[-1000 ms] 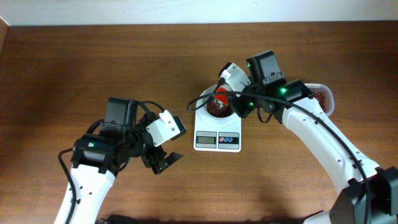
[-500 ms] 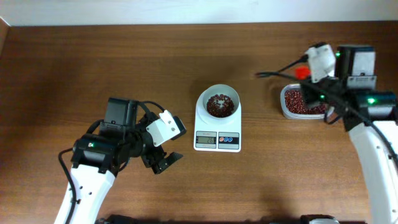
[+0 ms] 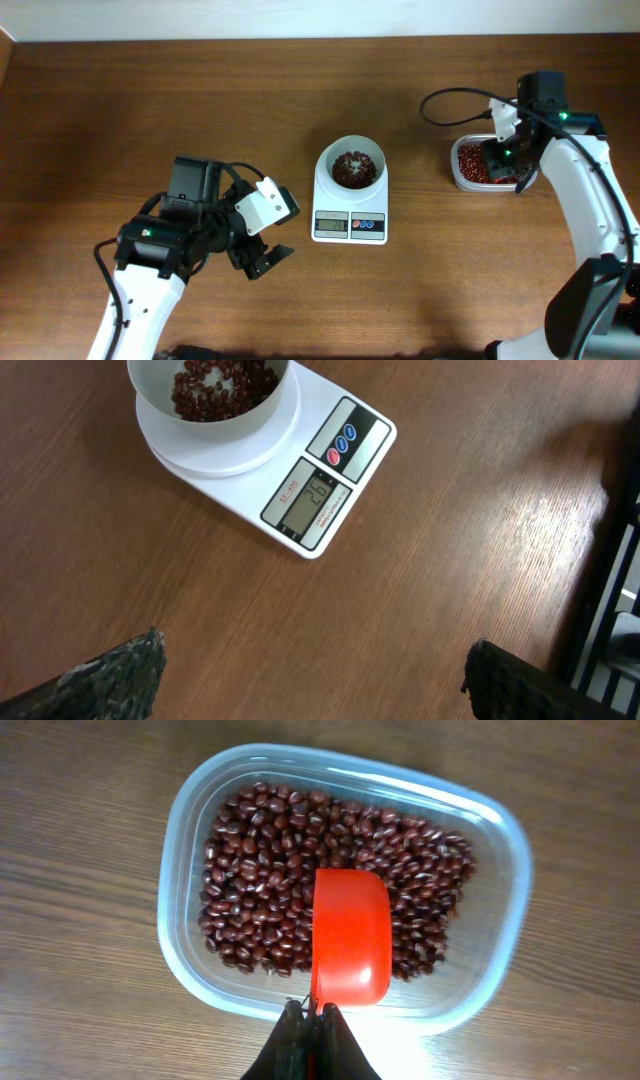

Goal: Scoop and weigh 50g on scale
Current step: 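Move the empty scoop back into the bean tub and scoop again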

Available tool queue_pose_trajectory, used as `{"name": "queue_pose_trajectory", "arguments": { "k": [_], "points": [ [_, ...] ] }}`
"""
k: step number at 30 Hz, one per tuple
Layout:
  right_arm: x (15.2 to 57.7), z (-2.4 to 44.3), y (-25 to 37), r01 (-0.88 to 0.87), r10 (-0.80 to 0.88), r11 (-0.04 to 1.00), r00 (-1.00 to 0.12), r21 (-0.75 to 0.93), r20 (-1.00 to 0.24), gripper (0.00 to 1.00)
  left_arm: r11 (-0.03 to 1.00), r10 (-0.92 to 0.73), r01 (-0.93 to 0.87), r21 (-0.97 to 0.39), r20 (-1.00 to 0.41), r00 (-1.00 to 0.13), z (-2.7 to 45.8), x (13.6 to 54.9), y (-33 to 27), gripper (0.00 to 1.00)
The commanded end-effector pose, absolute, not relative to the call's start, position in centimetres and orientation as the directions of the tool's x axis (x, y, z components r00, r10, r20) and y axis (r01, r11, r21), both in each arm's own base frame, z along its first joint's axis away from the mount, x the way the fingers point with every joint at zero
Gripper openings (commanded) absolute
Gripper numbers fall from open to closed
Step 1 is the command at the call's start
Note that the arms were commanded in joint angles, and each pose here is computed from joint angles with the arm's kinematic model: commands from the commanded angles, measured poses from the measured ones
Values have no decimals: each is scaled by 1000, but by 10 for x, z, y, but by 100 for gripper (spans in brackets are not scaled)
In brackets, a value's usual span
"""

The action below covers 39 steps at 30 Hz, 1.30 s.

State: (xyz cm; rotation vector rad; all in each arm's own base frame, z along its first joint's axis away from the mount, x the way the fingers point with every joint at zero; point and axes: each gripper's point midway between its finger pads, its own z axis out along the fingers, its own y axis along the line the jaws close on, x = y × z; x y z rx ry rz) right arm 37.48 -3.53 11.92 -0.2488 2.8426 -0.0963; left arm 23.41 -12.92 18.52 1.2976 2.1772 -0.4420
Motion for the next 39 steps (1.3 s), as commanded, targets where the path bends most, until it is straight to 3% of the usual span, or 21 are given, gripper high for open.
{"name": "queue_pose_trajectory", "arguments": {
  "k": [1,7,17,24,39],
  "points": [
    [375,110,-29,-142,-119,988,-953,61,-279,4,465,690,885,18,-635,-349,193,236,-131,99],
    [370,105,-20,-107,-27,953,-962,285,-270,4,465,690,885,18,-635,-349,193,236,-131,99],
    [371,74,-14,-45,32,916,-982,399,-184,4,465,690,885,18,-635,-349,193,236,-131,99],
    [377,102,-41,36,239,772,-941,635,-238,4,465,690,885,18,-635,-349,193,236,-131,99],
    [371,129,-74,85,418,614,-878,784,-233,4,465,690,885,18,-635,-349,193,236,-131,99]
  ]
}}
